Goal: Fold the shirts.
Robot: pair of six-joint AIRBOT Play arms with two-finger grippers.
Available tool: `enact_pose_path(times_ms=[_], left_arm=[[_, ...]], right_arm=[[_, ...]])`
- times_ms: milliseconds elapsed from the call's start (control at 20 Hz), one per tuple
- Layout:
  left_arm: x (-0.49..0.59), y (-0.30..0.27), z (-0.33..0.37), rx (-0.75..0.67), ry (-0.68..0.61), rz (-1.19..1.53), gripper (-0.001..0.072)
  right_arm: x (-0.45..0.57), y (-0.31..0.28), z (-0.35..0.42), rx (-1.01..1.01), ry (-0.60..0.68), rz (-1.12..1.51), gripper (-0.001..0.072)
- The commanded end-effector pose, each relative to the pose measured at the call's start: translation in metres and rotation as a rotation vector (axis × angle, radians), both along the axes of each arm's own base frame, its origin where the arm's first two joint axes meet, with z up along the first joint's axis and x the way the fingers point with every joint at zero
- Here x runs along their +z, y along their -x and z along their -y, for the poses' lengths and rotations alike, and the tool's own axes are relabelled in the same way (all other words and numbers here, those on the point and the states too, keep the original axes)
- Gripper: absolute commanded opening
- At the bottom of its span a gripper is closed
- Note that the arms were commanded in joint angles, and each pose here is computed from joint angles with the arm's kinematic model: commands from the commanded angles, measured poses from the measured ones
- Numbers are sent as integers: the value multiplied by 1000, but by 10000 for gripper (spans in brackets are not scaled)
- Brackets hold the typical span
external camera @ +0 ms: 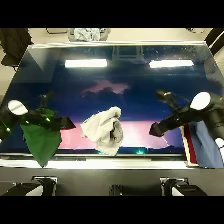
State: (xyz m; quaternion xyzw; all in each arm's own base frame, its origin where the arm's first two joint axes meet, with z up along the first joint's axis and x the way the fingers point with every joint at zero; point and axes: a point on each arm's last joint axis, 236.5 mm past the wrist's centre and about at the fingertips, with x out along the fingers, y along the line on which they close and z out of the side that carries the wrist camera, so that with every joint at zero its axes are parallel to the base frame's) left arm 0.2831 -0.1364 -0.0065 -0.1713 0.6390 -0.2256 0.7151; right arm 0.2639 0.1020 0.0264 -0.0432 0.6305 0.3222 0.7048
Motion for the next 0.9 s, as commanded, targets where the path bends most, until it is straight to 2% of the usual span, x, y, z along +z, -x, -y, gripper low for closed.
enact_pose_path(times_ms=[0,300,400,500,700,850], left_arm=[[-30,9,30,17,115,29,606],[-37,16,66,-79,154,47,592],[-38,5,66,-43,140,78,247],[-36,-4,65,-10,135,97,45],[-29,-7,65,-12,139,119,35],[-18,-8,65,-14,145,151,35]], right_arm=[[-28,16,-22,-9,-103,-62,667],[-56,30,-35,-47,-166,-179,681],[-62,31,-46,-49,-199,-212,681],[-70,36,-64,1,-193,-222,683],[-81,42,-135,24,-330,-233,687],[-99,47,-161,-3,-357,-295,676]])
